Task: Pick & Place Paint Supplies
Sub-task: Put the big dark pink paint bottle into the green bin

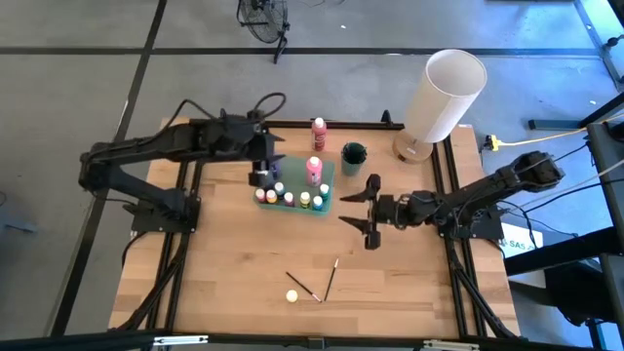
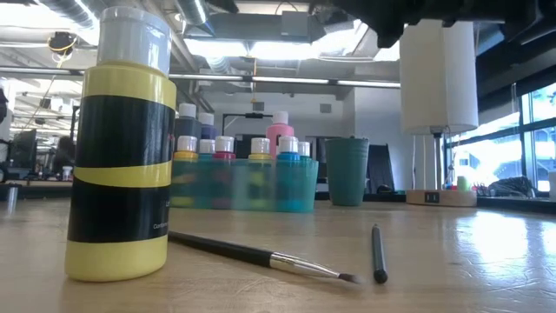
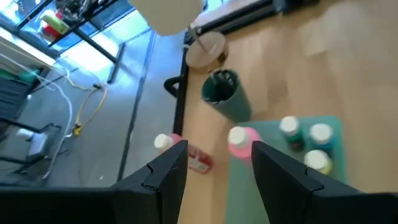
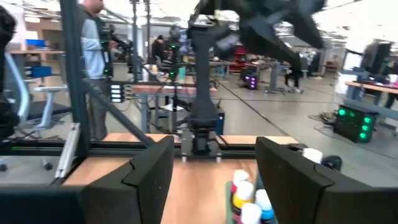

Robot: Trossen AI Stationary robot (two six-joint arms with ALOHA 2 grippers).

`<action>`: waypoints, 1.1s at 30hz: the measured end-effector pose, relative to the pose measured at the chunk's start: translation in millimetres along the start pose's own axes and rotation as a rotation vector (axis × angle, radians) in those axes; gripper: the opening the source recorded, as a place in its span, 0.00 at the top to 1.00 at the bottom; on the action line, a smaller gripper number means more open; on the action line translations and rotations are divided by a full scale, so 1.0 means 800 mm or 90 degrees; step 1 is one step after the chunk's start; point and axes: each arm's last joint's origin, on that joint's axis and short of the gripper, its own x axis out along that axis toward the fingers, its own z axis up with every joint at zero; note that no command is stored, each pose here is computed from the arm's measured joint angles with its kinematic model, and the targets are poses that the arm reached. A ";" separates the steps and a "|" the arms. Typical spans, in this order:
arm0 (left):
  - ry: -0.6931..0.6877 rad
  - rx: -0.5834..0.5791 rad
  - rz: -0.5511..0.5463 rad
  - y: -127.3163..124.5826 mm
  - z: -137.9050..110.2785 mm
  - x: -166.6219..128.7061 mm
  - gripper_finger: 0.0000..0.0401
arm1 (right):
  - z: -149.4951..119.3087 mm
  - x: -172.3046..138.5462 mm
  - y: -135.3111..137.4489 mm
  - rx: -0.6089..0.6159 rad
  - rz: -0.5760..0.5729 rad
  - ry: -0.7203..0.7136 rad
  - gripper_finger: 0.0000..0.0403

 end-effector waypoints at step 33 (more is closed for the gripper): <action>0.058 -0.011 -0.032 0.129 -0.102 0.164 0.59 | -0.014 -0.004 0.010 -0.067 0.023 0.073 0.43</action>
